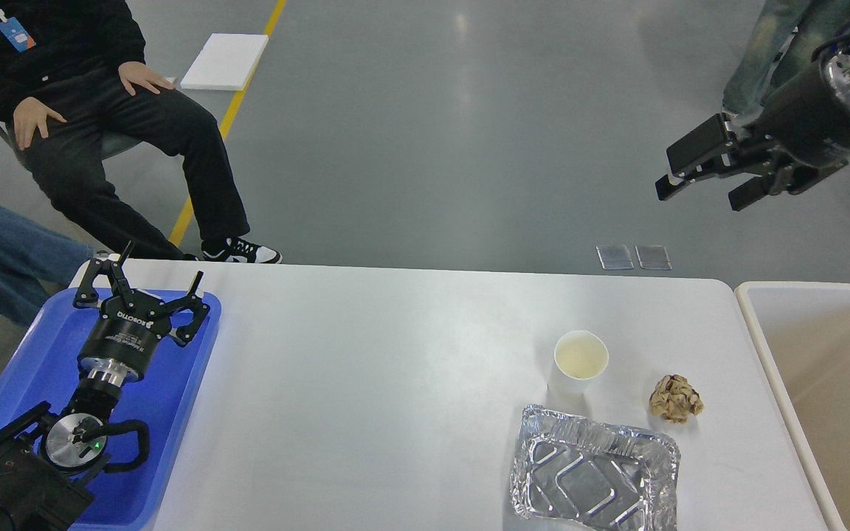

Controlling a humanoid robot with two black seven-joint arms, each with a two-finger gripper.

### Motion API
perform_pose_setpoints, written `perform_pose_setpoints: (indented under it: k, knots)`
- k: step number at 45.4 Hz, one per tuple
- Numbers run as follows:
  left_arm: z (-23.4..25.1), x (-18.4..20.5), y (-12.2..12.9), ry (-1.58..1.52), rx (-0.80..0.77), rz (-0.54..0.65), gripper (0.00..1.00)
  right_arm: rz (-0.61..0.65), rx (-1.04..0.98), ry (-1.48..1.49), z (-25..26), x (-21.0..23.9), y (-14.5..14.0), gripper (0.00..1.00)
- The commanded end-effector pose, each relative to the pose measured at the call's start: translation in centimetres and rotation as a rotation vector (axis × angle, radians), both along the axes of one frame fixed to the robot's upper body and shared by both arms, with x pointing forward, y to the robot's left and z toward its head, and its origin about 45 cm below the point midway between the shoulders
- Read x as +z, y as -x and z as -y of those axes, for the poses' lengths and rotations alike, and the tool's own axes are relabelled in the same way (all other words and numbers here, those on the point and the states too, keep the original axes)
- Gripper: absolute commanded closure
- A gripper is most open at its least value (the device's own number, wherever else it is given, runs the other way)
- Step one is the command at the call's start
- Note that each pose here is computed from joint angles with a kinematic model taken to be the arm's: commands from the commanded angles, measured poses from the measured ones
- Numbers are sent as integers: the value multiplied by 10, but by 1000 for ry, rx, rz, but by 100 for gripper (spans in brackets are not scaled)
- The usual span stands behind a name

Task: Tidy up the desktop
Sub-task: 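Swing the right gripper over the table toward the paper cup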

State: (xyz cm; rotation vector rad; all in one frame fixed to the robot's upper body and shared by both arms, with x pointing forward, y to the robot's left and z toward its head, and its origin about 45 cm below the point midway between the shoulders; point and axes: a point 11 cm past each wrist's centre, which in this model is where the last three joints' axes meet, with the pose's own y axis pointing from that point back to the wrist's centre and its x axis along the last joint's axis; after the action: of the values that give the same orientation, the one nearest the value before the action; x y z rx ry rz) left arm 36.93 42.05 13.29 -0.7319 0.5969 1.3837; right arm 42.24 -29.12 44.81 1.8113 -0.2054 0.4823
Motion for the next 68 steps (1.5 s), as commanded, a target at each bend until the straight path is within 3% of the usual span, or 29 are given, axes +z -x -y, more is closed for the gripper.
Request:
perform_pose_setpoints:
  k: [1,15,37,53,62,68]
  knots:
    - [0,0,0,0,0,0,1,20,37,75,-11,20,5,0]
    - [1,0,0,1,-1,0,1,31,81,102,-29,29,8,0]
    - [1,0,0,1,-1,0,1,-10,57,-16,-44,9,4,0]
    - [1,0,0,1,-1,0,1,-99,57,-32,-44,-32,5,0]
    - [1,0,0,1,-1,0,1,-201,103,-98,-66,-67,19,1]
    - [1,0,0,1,-1,0,1,-175,102,-98,-63,-79,17,1]
